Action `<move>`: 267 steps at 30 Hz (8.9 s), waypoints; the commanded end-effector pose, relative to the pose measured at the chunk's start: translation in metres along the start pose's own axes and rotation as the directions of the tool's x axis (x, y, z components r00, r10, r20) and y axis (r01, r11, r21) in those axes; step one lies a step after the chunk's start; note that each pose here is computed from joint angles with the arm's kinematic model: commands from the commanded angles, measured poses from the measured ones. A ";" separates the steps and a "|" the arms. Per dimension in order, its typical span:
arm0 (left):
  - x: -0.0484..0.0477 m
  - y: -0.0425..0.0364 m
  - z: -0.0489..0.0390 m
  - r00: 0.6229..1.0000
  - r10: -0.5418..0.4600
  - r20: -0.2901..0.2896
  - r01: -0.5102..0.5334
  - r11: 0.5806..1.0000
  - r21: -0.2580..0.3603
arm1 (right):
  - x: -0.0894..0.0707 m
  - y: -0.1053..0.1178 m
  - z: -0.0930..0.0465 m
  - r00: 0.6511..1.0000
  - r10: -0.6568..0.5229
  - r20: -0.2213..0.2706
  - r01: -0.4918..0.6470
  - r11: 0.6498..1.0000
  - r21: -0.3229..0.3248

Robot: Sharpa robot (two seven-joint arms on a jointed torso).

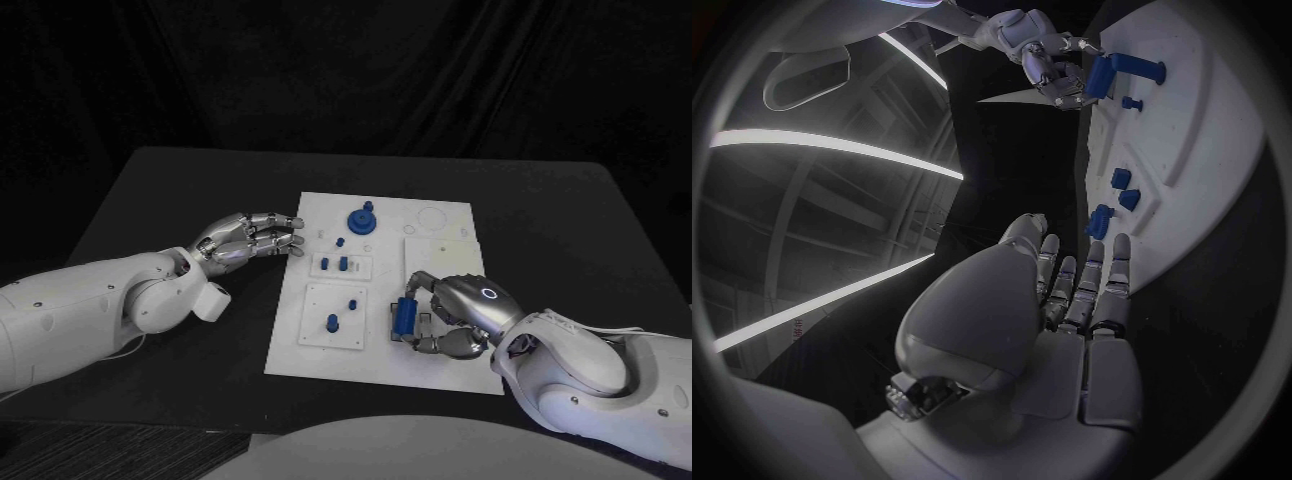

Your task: Assemble the parts on the task board

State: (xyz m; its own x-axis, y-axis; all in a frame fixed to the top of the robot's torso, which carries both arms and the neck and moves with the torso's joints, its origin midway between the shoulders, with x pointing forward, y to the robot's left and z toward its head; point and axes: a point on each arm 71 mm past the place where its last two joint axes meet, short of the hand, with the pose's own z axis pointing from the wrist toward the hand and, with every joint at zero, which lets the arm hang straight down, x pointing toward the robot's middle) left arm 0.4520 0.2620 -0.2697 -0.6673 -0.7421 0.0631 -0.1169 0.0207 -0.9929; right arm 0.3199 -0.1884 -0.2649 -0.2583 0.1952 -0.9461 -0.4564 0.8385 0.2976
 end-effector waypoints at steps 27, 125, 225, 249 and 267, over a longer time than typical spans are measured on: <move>0.0012 0.0008 -0.0009 1.000 -0.016 -0.012 0.016 1.000 0.002 | 0.001 0.008 -0.009 0.999 0.019 -0.039 -0.019 1.000 -0.006; 0.0047 0.0009 -0.0001 1.000 -0.012 -0.004 0.013 1.000 0.009 | -0.100 -0.095 0.002 0.933 0.087 -0.348 0.115 0.847 0.519; 0.0091 0.0016 0.0009 0.999 -0.024 -0.027 0.024 1.000 -0.005 | -0.031 -0.051 0.005 0.678 0.698 -0.232 -0.428 0.631 0.647; 0.0091 0.0020 0.0016 0.999 -0.026 -0.031 0.026 1.000 -0.008 | -0.023 -0.051 0.016 0.685 0.685 -0.249 -0.394 0.635 0.664; 0.0089 0.0023 0.0017 0.999 -0.027 -0.033 0.027 1.000 -0.010 | -0.019 -0.046 0.016 0.689 0.665 -0.287 -0.365 0.661 0.655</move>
State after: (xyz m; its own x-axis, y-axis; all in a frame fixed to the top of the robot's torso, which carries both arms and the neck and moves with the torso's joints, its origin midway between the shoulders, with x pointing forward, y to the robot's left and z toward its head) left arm 0.4478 0.2567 -0.2721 -0.6802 -0.7289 0.0778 -0.1402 0.0252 -0.9898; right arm 0.3611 -0.2224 -0.2611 -0.7164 0.5625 -0.4127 0.3534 0.8026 0.4805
